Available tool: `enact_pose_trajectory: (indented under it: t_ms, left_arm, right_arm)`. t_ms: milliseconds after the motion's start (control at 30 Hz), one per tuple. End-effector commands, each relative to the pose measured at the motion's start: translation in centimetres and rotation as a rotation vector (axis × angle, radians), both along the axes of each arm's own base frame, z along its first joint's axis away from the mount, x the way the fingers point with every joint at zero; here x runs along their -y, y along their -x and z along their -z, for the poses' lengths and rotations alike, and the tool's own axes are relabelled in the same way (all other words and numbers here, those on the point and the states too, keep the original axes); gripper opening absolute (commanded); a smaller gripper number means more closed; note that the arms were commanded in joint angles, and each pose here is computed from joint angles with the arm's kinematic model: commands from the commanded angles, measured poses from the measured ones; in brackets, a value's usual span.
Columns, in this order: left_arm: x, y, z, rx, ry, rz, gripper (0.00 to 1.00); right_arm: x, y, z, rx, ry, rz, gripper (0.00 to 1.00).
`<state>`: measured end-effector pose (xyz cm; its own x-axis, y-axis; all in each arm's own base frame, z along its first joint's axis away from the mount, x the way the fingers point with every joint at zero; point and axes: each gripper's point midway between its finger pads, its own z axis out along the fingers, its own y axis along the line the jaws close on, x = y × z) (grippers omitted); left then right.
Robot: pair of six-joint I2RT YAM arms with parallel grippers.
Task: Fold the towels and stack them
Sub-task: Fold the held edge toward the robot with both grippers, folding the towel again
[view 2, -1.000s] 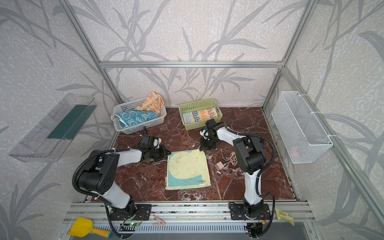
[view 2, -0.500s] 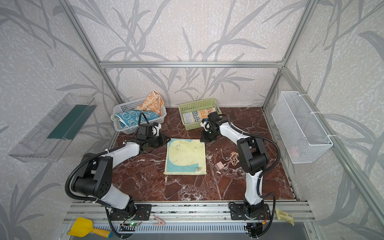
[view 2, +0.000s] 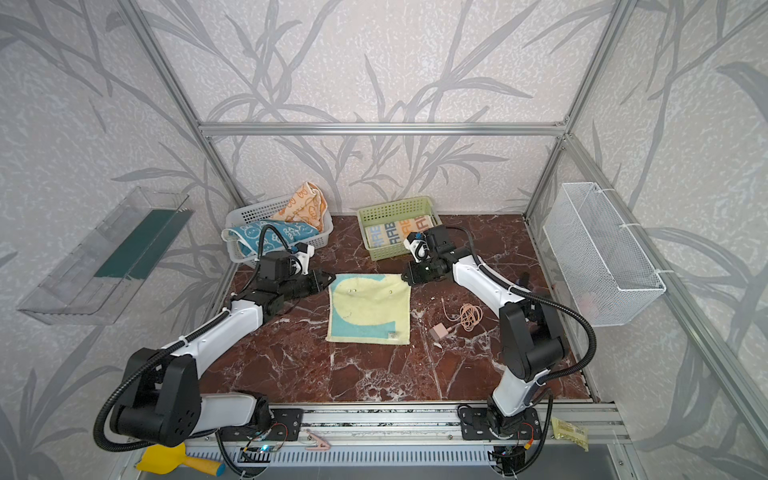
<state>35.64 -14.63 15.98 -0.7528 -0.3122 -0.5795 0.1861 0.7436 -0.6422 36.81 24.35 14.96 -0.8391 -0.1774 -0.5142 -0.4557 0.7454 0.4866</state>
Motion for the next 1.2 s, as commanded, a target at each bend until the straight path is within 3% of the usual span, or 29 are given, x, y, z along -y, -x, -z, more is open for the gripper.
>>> enact_pose_trajectory:
  t_ms: [0,300,667,833,1167]
  left_arm:
    - [-0.6,-0.1,-0.9,0.054,-0.016,-0.015,0.0]
    - [-0.7,-0.2,-3.1,0.119,-0.014,-0.016,0.0]
    - [-0.5,-3.5,0.5,0.108,0.022,-0.026,0.0]
    - [-0.9,-5.0,2.5,0.071,0.054,-0.028,0.0]
    - [-1.9,-2.2,6.6,0.029,0.016,-0.043,0.0]
  right_arm:
    - [0.6,-0.2,-1.4,0.066,0.005,0.012,0.0]
    - [-0.2,0.0,-3.3,0.14,0.002,0.005,0.0]
    - [-1.5,-3.5,2.5,0.123,-0.013,0.05,0.0]
    - [-2.1,-4.1,3.2,0.102,-0.033,0.058,0.0]
    - [-0.9,-1.4,4.3,0.084,-0.015,0.06,0.0]
